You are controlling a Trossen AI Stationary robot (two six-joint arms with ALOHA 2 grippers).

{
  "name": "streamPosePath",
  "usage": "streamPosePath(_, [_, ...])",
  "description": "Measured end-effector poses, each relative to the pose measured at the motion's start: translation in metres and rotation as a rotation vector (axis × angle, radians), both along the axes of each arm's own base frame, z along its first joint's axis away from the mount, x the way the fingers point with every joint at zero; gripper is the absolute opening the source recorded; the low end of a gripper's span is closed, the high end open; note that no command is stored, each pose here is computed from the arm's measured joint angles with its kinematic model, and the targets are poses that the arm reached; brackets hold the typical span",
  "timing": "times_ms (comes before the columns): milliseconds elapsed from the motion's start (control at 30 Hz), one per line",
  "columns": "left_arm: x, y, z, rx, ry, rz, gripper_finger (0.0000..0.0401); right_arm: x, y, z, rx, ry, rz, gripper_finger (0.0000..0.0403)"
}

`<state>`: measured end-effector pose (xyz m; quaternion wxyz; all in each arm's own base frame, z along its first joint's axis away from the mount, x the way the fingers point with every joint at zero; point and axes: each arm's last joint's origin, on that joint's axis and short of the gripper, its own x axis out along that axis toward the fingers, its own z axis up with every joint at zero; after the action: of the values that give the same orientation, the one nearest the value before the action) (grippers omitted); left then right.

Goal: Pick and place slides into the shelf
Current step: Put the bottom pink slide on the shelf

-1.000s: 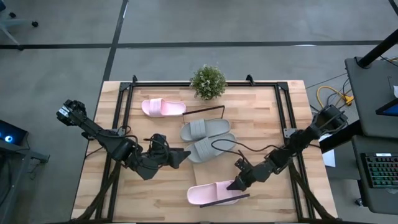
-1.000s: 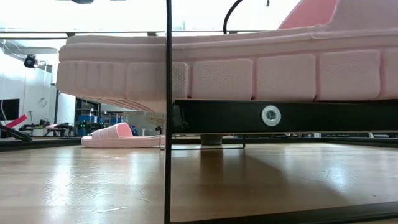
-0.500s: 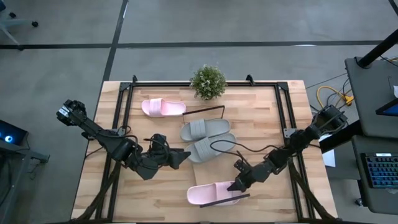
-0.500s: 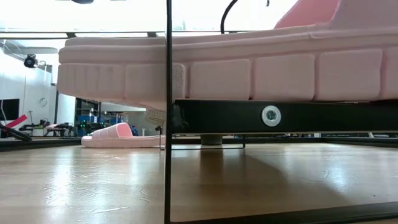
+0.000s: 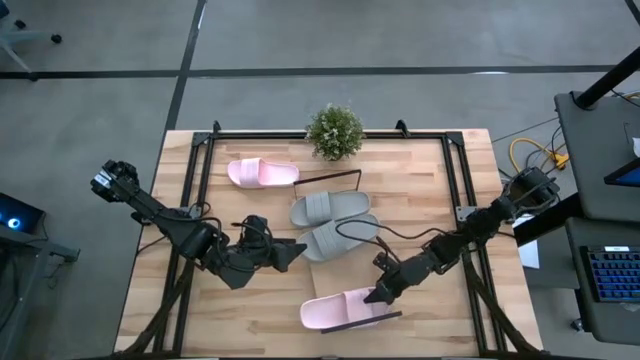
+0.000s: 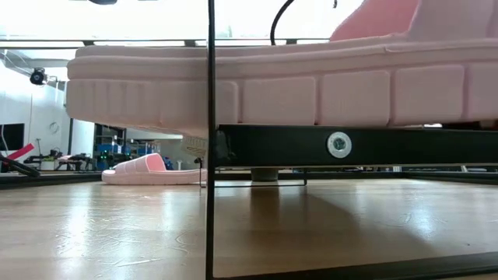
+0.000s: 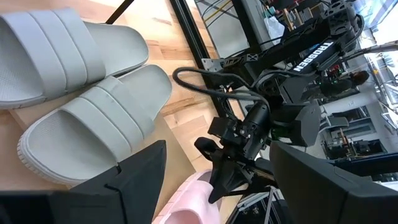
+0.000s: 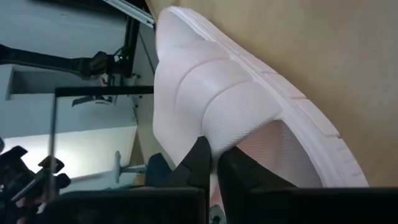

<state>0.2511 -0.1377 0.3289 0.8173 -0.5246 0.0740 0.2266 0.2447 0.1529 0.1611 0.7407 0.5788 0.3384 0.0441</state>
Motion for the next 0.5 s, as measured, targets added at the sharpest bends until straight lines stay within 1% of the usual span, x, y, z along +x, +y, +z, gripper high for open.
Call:
streamPosePath(67, [0.0, 0.0, 0.0, -0.001, 0.0, 0.0, 0.027, 0.001, -0.003, 0.002, -0.004, -0.007, 0.0, 0.0009])
streamPosePath(267, [0.0, 0.0, 0.0, -0.001, 0.001, -0.001, 0.027, -0.003, -0.011, 0.003, -0.035, 0.054, 0.024, 0.0009])
streamPosePath(500, [0.0, 0.0, 0.0, -0.001, 0.001, -0.002, 0.027, -0.01, -0.017, 0.009, -0.062, 0.08, 0.048, 0.0009])
